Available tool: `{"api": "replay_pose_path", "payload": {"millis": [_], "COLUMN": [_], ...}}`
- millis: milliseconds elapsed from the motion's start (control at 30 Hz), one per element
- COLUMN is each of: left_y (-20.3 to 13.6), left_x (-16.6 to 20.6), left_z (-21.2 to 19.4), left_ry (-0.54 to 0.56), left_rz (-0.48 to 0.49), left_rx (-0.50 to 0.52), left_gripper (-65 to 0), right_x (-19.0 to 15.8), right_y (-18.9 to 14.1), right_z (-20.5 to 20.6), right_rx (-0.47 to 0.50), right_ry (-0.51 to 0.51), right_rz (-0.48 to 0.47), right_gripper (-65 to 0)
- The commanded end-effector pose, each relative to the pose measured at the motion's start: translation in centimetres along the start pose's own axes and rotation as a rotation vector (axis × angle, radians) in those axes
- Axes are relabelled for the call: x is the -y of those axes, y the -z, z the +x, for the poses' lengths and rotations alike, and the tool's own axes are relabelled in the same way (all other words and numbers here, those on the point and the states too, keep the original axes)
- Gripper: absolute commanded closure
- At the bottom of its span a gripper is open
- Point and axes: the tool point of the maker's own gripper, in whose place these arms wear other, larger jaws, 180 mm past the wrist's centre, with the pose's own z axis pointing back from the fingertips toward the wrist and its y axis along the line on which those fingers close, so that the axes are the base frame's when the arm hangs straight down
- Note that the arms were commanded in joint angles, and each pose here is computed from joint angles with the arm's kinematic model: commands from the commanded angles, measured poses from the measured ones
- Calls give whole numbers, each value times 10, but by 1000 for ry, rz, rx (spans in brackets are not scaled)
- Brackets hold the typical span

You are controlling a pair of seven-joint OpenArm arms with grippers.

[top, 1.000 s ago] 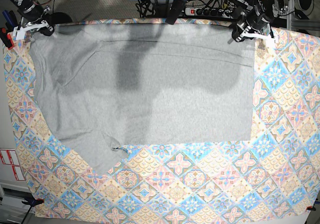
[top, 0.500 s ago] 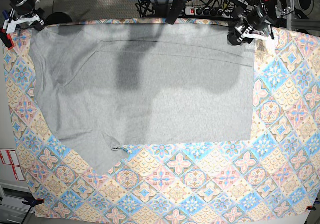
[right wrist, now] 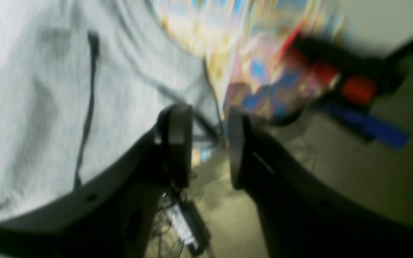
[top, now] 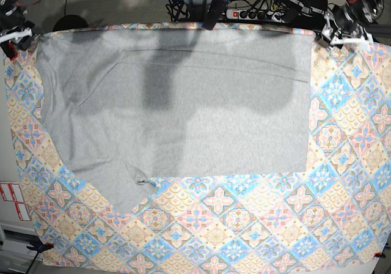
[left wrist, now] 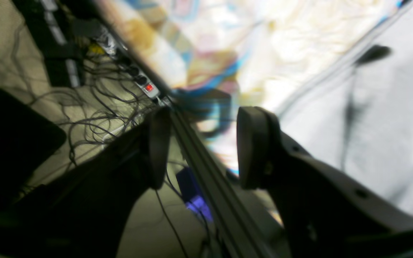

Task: Fold the T-shirt properly
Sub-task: 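Move both grippers back toward the shirt's collar edge, then reach both grippers down to the shirt's hem corners and grasp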

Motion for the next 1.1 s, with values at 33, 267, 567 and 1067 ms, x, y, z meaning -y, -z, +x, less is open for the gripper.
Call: {"api": "replay_pose_path", "payload": {"millis": [33,267,567,1067], "left_y": [-1,-4,38,111], "left_x": [28,87,176,209], "left_z": [29,104,139,157], "left_ry": [38,135,316,344], "left_rz": [-65,-123,-102,-53], "left_rx": [59,211,239,298], "left_gripper": [-302,-300,-300,-300], "right_x": [-10,-67,-162,-185], "right_y": [-3,28,70,90], "right_z": [36,59,85,79], "right_rx": [93,104,90,44], "right_ry": [-58,-175,-407,-433], "right_rz": [12,97,207,247], "right_gripper": [-178,-177,-177,-177]}}
